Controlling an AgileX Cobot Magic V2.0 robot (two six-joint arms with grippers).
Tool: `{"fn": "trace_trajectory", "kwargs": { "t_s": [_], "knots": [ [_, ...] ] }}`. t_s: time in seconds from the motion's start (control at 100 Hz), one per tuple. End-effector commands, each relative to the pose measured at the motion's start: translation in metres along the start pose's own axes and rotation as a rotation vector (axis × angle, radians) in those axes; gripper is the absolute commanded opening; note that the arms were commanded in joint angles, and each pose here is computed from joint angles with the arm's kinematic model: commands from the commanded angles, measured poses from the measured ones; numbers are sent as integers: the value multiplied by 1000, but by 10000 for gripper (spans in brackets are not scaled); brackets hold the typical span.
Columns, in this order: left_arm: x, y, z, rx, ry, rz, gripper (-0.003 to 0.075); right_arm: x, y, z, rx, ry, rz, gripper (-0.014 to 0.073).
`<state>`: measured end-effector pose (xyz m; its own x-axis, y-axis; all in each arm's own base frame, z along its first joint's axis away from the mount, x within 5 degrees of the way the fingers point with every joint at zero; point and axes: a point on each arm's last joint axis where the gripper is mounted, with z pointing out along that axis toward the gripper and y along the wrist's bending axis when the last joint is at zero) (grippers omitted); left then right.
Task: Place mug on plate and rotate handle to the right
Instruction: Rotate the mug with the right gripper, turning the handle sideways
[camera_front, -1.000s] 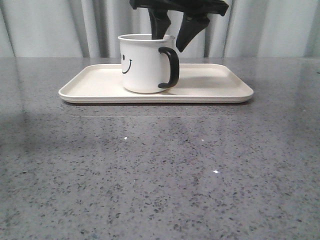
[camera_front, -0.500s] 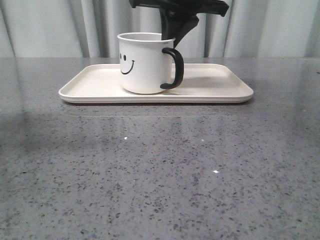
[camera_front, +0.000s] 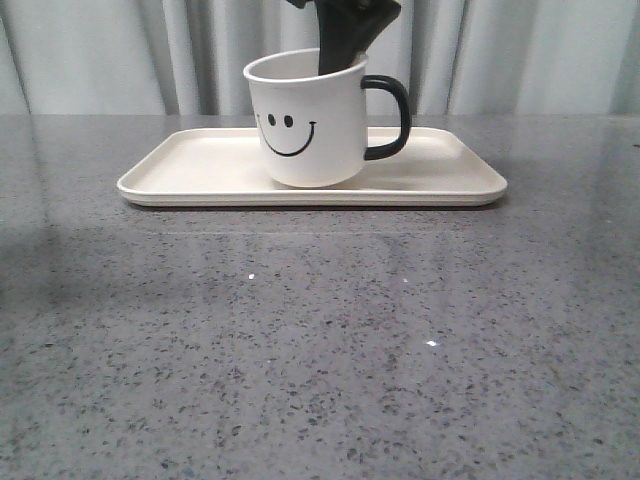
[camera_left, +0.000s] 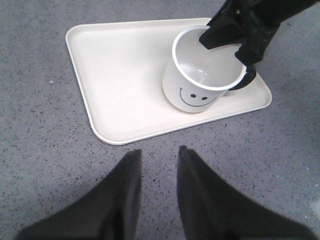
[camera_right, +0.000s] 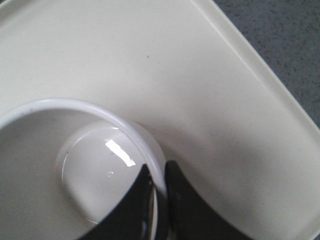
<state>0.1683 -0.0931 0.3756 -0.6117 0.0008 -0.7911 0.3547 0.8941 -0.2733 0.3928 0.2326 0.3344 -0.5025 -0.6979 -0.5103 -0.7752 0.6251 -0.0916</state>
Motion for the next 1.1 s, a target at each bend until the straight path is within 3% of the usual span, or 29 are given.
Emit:
{"fn": "trace_trajectory", "kwargs": {
  "t_s": [0.0, 0.1, 0.4, 0.57, 0.79, 1.09],
  "knots": [
    [-9, -5, -8, 35, -85, -6, 177, -11, 3, -42, 16, -128, -124, -65],
    [-8, -5, -7, 32, -71, -4, 177, -13, 4, -41, 9, -142, -218, -65],
    [-6, -4, -7, 29, -52, -2, 177, -16, 5, -37, 5, -178, -312, -65],
    [-6, -4, -7, 29, -50, -3, 177, -18, 4, -37, 19, -198, -316, -61],
    [-6, -4, -7, 29, -50, -3, 177, -18, 4, -38, 22, -200, -321, 76],
    [-6, -5, -7, 30, -53, -3, 177, -20, 2, -38, 47, -217, -327, 88]
  ]
}}
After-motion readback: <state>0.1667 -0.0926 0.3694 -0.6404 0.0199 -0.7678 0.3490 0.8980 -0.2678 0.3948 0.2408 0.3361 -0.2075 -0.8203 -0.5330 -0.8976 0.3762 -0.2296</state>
